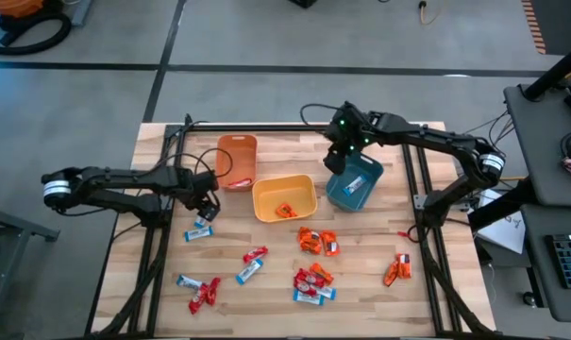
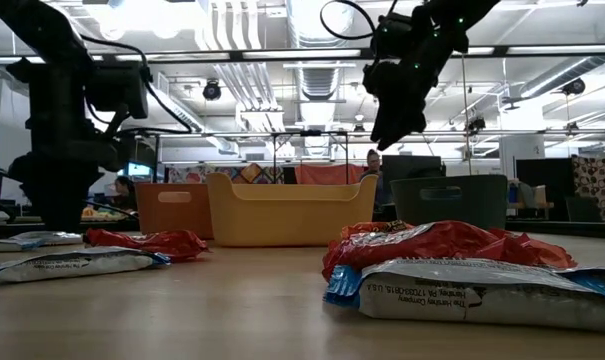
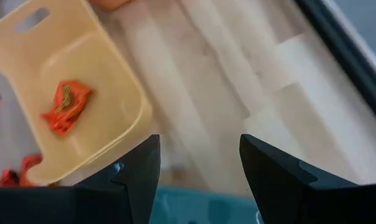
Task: Sort candy
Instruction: Put the white chocolate into the blue bin
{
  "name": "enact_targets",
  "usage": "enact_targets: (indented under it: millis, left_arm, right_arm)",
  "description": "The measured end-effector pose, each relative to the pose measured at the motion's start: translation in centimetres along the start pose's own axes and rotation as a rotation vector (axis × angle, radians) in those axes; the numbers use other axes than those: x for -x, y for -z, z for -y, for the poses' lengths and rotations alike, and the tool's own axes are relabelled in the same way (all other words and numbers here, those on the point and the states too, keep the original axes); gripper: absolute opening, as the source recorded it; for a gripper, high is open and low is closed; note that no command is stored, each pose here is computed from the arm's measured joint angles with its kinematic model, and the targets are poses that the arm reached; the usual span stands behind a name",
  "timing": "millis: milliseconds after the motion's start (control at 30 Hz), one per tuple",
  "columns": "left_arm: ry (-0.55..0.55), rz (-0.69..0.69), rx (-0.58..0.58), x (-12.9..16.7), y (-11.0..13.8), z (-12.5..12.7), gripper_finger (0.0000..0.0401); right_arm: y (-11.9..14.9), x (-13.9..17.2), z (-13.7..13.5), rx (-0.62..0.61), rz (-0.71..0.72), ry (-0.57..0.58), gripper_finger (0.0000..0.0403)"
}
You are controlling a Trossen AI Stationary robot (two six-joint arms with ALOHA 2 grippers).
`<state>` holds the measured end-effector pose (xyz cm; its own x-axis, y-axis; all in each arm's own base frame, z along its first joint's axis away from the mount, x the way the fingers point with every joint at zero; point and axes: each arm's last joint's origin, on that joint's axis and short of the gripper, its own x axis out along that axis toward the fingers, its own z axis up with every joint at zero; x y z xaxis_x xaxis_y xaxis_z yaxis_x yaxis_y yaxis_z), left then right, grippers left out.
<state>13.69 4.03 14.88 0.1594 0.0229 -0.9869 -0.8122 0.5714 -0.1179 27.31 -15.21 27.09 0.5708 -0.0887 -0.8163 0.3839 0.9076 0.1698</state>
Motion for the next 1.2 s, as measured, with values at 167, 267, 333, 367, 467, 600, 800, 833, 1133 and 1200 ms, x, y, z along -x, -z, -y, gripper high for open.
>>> enact_targets:
  millis: [167,267,333,367,467,600,800,833,1133,1200]
  left_arm:
    - [-0.002,-0.002,-0.011,-0.8,0.1,-0.1,0.0189]
    - [-0.008,-0.006,-0.013,-1.3,0.2,-0.2,0.0189]
    - [-0.015,-0.013,-0.013,-1.5,0.3,-0.2,0.0189]
    - [-0.015,-0.013,-0.013,-1.5,0.3,-0.2,0.0189]
    - [-0.011,-0.004,-0.014,-1.4,0.2,-0.2,0.0189]
    - [-0.01,0.004,-0.015,-1.2,0.1,-0.1,0.0185]
    - [-0.021,-0.002,-0.013,-1.2,0.1,-0.1,0.0158]
    - [-0.023,-0.004,-0.013,-1.3,0.1,-0.1,0.0153]
    - [-0.025,-0.015,-0.056,-0.8,-0.1,0.1,0.0083]
    - [-0.016,-0.012,-0.067,-0.6,-0.3,0.3,0.0059]
  right_arm:
    - [0.3,-0.3,-1.6,0.008,-0.032,-0.028,0.0212]
    - [0.3,-0.4,-2.3,0.021,-0.034,-0.04,0.0212]
    - [0.2,-0.4,-2.4,0.026,-0.029,-0.043,0.0212]
    - [0.2,-0.5,-2.4,0.027,-0.027,-0.043,0.0212]
    - [0.2,-0.5,-2.4,0.026,-0.027,-0.04,0.0212]
    - [0.2,-0.5,-2.5,0.028,-0.021,-0.041,0.0212]
    - [0.1,-0.5,-2.5,0.048,-0.009,-0.041,0.0212]
    - [0.0,-0.5,-2.5,0.052,-0.002,-0.042,0.0212]
    - [-0.2,-0.4,-2.5,0.075,0.017,-0.042,0.0212]
    - [-0.2,-0.4,-2.5,0.079,0.018,-0.042,0.0212]
